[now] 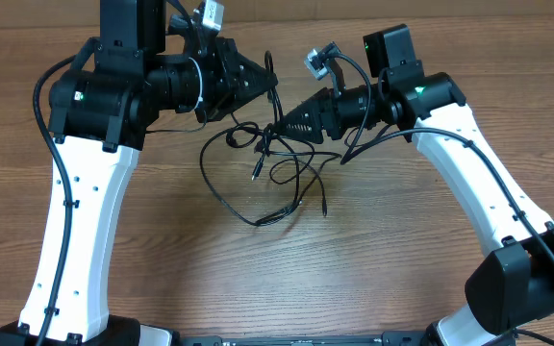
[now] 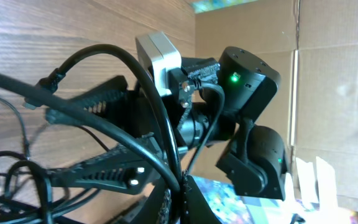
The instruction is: Untangle cables
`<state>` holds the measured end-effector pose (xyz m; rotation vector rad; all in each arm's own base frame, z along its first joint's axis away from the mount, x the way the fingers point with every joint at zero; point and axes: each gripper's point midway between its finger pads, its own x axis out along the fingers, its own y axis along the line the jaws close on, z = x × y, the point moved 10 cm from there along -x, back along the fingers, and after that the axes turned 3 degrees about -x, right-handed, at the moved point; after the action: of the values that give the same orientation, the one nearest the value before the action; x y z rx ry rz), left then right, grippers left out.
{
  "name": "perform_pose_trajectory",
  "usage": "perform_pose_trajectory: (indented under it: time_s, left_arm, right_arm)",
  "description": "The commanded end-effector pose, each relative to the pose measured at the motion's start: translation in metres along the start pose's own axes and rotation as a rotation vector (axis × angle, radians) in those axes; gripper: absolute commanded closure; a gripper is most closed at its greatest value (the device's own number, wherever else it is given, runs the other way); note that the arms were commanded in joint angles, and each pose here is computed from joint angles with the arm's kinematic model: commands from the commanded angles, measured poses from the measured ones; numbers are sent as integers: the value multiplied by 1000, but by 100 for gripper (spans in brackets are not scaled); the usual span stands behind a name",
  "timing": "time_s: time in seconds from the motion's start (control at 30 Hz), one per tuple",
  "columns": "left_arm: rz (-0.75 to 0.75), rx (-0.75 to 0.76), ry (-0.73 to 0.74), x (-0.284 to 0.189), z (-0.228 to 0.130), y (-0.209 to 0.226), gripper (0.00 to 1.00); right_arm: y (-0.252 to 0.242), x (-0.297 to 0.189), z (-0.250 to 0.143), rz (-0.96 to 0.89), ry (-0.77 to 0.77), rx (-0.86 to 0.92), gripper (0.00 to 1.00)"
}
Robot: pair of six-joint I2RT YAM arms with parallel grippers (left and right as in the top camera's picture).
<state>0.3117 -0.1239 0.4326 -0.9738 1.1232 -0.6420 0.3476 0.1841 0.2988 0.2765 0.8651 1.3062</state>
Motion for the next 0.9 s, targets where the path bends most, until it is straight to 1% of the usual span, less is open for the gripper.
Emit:
perform_pose_trajectory:
  time_s: [0.0,0.1,0.17,0.23,0.3,0.4,0.43,0.5,0.57,0.73,0.87]
  left_arm:
    - [-66,-23,41,-8,-8,-11,96]
    - [-71,-32,42,-8,-8,-12,96]
    - [-65,-27,26,-8,-6,-11,96]
    - [-30,-15,-21,-9,-3,-9,96]
    - [33,1,-92,-9,2,-4,96]
    - [144,-17,-184,-10,7,6,96]
    - [215,-35,-235,-11,9,13,96]
    - [270,-55,-266,-12,11,19,96]
    - [282,-61,-267,-11,11,21,96]
    - [279,-59,-268,-11,11,20,96]
    - [275,-109,-272,-10,12,21,96]
  right_arm:
    - [7,5,2,29,-3,-56,36]
    - [14,12,2,65,5,-123,36]
    - [17,15,1,76,10,-131,36]
    - [16,14,0,74,16,-111,36]
    - [10,10,-1,26,18,-45,30]
    - [-8,-4,-3,-135,6,149,30]
    - [-15,-15,-5,-193,-1,212,30]
    - [-19,-28,-9,-217,-7,253,30]
    - [-17,-37,-10,-228,-13,275,30]
    - [4,-48,-10,-215,-22,244,26]
    - [33,-36,-7,-97,-2,77,25]
